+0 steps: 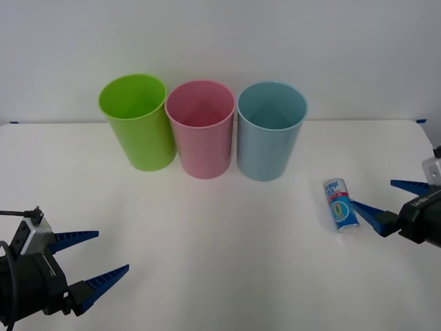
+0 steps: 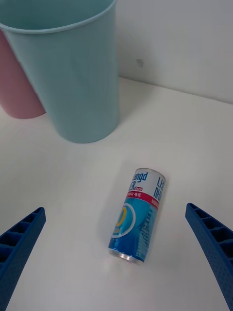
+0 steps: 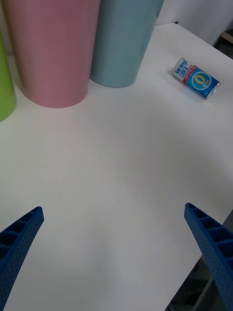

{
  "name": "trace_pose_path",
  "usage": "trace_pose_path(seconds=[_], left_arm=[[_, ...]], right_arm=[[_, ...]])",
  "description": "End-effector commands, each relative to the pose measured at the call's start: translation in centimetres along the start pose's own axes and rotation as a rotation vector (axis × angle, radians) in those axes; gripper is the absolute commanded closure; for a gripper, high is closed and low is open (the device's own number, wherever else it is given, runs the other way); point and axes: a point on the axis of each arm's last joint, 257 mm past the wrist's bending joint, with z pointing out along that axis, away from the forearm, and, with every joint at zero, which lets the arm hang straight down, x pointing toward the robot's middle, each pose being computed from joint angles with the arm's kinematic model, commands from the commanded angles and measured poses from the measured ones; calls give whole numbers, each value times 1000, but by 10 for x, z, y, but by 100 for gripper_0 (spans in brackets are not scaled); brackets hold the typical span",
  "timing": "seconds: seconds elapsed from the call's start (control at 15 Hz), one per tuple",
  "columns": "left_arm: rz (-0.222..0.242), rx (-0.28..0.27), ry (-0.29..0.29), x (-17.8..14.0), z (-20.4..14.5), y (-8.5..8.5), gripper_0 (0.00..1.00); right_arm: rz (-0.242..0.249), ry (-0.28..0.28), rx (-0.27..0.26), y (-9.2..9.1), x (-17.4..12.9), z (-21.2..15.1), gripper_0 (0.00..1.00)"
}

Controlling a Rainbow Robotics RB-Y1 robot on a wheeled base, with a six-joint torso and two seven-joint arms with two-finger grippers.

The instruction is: Put cans in the blue bin and PET bottles in the pink bin and trash in the green bin.

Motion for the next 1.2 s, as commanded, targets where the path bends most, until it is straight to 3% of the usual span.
trace_pose_path(seconds=[0.07, 0.33, 0.67, 1.2], left_arm=[[0, 0, 0, 0, 0, 0, 1], [0, 0, 0, 0, 0, 0, 1], [0, 0, 0, 0, 0, 0, 1], [0, 0, 0, 0, 0, 0, 0]], right_arm=[[39, 38, 32, -4, 5, 13, 0], [59, 65, 68, -6, 8, 30, 0], [49, 114, 113, -15, 17, 57, 0], [95, 181, 170, -27, 39, 81, 0]])
